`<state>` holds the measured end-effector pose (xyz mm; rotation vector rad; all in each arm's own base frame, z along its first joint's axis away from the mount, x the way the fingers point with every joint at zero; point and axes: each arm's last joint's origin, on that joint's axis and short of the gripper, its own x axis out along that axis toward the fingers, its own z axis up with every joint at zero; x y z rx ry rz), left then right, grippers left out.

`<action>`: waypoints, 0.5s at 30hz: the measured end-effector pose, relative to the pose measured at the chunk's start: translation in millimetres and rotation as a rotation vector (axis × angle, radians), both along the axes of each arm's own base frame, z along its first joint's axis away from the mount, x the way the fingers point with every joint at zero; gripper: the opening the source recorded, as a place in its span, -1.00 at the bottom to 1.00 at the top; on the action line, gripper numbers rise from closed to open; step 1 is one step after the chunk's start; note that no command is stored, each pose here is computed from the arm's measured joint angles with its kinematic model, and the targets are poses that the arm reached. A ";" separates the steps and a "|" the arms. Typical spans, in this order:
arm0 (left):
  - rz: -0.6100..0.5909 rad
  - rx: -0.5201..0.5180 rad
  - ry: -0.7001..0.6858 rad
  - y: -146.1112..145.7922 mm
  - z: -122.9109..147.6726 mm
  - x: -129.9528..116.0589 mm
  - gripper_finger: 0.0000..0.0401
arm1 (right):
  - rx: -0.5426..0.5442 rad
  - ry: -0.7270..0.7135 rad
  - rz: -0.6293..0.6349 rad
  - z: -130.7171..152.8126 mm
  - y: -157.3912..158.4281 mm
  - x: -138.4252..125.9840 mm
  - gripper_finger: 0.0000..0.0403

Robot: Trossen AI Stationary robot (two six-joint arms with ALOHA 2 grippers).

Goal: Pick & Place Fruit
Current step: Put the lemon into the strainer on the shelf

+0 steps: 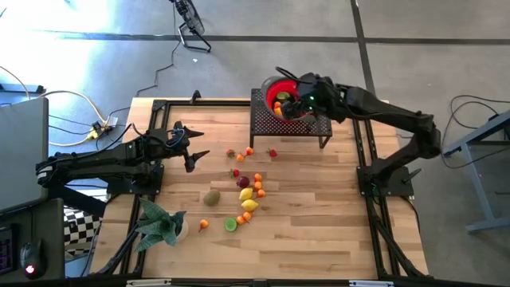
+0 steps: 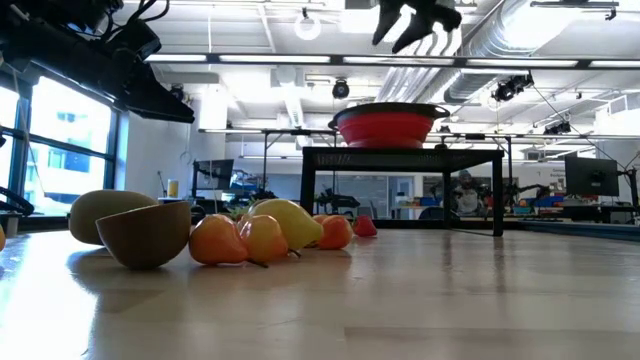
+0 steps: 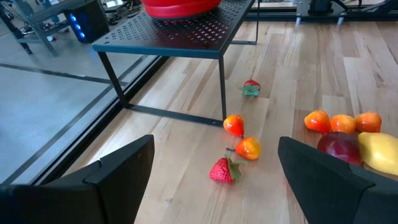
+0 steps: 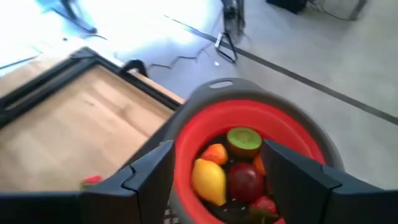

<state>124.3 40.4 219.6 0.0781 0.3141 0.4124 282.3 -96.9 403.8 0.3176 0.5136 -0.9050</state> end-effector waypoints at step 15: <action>0.000 0.000 0.000 0.0 -0.1 0.0 0.68 | -0.007 -0.040 0.215 19.2 64.3 -14.7 0.15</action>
